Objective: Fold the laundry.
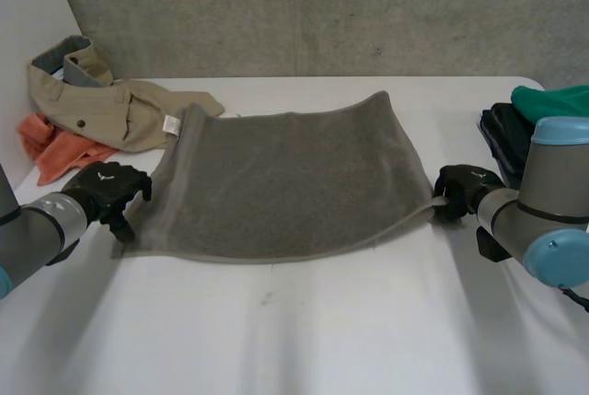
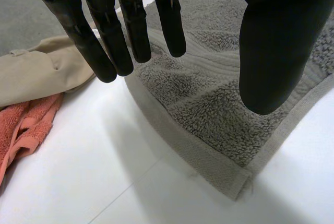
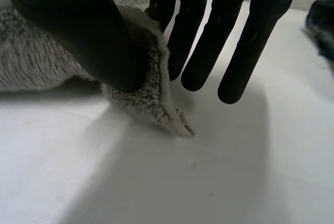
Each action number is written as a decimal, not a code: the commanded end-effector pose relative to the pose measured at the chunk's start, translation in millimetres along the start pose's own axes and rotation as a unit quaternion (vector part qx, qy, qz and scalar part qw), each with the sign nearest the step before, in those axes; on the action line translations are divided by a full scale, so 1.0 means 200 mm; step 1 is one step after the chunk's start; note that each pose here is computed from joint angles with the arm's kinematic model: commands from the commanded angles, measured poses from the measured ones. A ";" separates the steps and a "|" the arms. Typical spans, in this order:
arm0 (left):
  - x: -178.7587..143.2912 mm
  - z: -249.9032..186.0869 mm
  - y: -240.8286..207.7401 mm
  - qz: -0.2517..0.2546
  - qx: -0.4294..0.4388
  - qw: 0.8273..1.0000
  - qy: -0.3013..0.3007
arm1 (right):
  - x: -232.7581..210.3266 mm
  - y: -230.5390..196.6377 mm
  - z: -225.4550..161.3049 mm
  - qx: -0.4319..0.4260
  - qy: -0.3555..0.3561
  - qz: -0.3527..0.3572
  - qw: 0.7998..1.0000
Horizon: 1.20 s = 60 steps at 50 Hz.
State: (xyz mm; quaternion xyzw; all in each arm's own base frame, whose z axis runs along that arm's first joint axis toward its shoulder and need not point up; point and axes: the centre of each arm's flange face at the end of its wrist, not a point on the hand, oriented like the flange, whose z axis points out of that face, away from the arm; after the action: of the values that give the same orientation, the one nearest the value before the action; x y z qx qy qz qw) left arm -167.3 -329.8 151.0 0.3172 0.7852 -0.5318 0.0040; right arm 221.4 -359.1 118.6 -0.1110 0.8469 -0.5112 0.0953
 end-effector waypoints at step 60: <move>0.07 -0.38 0.00 0.158 -0.155 0.970 0.096 | 0.21 0.02 -0.71 -0.223 -0.099 -0.506 0.827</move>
State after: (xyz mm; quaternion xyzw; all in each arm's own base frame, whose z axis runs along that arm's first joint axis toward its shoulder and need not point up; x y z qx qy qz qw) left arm -141.7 -260.9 181.1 0.4436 0.8071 -0.3834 0.0697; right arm 137.5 -232.1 186.4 -0.6000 0.7581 -0.2453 -0.0717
